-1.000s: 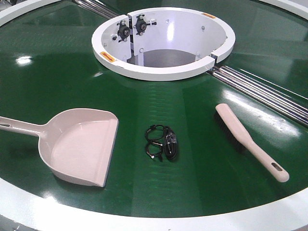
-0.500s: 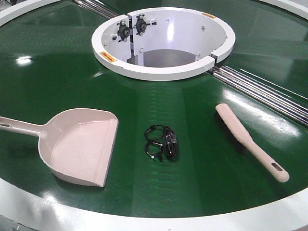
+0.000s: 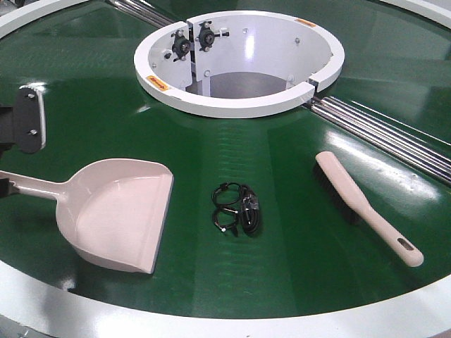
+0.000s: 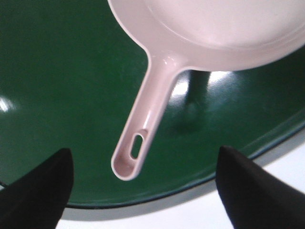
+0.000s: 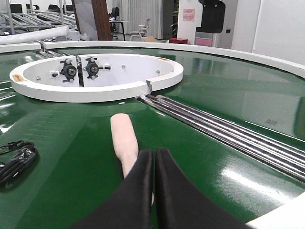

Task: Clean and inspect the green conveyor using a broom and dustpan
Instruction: 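Move the left gripper down to the pink dustpan handle, then close the left gripper on the dustpan handle near its pan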

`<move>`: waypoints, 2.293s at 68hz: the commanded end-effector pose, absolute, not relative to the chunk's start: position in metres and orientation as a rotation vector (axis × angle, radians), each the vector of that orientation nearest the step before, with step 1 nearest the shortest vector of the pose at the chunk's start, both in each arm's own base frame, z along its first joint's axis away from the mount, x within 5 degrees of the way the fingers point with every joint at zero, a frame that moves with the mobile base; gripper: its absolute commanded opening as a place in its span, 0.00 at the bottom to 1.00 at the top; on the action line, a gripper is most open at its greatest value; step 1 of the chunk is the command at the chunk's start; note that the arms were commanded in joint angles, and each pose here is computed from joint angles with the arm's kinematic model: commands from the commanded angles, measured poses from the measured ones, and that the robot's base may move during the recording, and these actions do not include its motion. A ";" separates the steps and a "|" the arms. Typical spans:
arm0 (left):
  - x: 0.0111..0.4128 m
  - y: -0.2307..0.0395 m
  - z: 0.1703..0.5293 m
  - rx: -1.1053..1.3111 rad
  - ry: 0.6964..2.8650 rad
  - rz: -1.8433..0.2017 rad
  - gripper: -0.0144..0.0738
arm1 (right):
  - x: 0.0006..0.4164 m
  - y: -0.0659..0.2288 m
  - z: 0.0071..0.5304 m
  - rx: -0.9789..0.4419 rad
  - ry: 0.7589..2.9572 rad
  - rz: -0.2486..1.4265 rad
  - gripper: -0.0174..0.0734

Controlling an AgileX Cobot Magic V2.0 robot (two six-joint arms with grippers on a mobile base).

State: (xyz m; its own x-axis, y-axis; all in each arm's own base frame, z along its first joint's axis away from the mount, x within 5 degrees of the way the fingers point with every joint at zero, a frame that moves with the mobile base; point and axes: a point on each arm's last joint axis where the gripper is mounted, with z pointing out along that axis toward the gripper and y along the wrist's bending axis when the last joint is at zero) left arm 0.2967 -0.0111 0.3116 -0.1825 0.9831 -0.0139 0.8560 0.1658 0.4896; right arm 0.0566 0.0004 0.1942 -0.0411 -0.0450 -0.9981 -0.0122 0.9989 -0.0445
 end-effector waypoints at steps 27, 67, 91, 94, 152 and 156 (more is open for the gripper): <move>0.348 -0.017 0.306 1.836 2.111 0.508 0.80 | 0.056 0.001 0.200 -0.043 1.538 -0.026 0.18; 0.363 -0.019 0.269 2.032 2.090 0.421 0.80 | 0.056 0.001 0.200 -0.043 1.538 -0.026 0.18; 0.369 -0.014 0.252 2.137 2.101 0.436 0.80 | 0.056 0.001 0.200 -0.043 1.538 -0.026 0.18; 0.370 -0.013 0.249 2.153 2.100 0.439 0.80 | 0.056 0.001 0.200 -0.043 1.538 -0.026 0.18; 0.372 -0.011 0.238 2.256 2.093 0.422 0.25 | 0.056 0.001 0.200 -0.043 1.538 -0.026 0.18; 0.371 -0.011 0.242 2.255 2.084 0.446 0.25 | 0.056 0.001 0.200 -0.043 1.538 -0.026 0.18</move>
